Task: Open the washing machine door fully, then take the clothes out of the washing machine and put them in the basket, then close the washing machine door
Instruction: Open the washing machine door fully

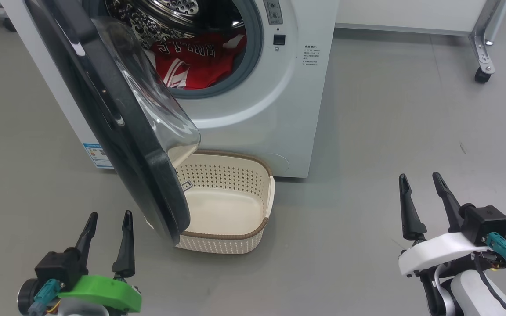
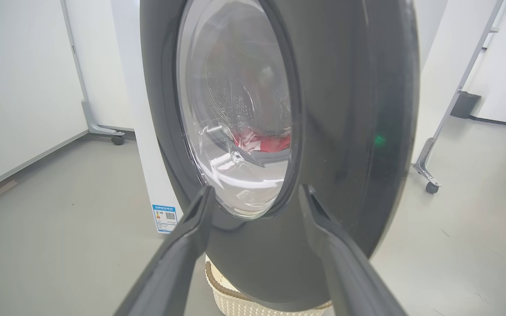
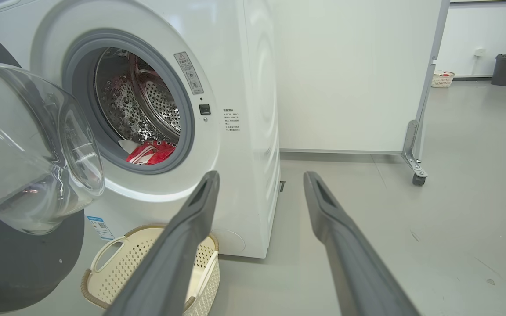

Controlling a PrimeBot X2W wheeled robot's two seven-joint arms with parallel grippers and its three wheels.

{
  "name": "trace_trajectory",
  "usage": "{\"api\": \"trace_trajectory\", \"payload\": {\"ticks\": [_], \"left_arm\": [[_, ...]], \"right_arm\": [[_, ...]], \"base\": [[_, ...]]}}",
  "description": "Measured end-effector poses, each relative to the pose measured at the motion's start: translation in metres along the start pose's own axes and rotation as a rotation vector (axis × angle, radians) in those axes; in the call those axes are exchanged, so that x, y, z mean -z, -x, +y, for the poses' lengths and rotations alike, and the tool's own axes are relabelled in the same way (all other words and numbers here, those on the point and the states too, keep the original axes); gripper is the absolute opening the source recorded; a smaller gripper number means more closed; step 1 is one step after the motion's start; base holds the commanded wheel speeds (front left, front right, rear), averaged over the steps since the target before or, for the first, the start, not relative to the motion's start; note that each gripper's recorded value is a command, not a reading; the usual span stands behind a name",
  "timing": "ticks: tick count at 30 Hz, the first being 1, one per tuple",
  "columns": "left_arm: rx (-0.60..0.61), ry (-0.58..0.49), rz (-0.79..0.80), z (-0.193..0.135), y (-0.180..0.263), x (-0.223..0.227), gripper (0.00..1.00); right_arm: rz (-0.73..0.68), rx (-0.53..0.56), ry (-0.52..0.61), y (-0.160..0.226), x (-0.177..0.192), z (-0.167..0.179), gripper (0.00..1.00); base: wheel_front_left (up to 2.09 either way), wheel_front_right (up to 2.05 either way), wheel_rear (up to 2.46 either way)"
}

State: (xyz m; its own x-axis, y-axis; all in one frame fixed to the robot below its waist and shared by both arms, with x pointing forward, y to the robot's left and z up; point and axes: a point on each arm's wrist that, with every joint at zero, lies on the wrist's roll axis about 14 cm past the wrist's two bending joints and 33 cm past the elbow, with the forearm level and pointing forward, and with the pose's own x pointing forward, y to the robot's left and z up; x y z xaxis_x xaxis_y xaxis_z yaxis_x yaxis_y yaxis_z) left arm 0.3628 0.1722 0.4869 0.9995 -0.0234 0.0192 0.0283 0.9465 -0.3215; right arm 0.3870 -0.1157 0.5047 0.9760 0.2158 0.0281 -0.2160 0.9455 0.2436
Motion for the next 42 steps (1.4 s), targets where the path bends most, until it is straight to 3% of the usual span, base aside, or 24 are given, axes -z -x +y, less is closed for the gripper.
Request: {"api": "trace_trajectory", "payload": {"ticks": [4,5,6,7,26,42], "left_arm": [[-0.002,-0.001,0.001,0.001,0.0,0.0,1.0],[-0.002,-0.001,0.003,0.001,0.0,0.001,0.92],[-0.003,0.0,0.005,0.001,0.0,0.002,0.26],[-0.003,0.0,0.006,0.001,0.0,0.002,0.0],[0.019,0.006,-0.003,-0.003,-0.004,0.0,0.0],[0.042,0.026,-0.179,-0.01,-0.02,-0.056,0.0]], "right_arm": [[0.001,0.003,0.004,0.0,0.001,-0.001,1.0],[0.002,0.003,0.003,0.0,0.001,-0.001,1.0],[0.003,0.003,0.0,0.0,0.002,0.0,1.0],[0.004,0.004,-0.002,0.0,0.002,0.0,1.0],[0.018,0.009,0.008,0.0,0.009,-0.005,1.0],[0.022,0.004,0.014,-0.001,0.012,-0.005,1.0]], "base": [[0.0,0.0,0.0],[0.0,0.0,0.0],[0.0,0.0,0.0],[0.0,0.0,0.0],[0.0,0.0,0.0],[0.0,0.0,0.0]]}}
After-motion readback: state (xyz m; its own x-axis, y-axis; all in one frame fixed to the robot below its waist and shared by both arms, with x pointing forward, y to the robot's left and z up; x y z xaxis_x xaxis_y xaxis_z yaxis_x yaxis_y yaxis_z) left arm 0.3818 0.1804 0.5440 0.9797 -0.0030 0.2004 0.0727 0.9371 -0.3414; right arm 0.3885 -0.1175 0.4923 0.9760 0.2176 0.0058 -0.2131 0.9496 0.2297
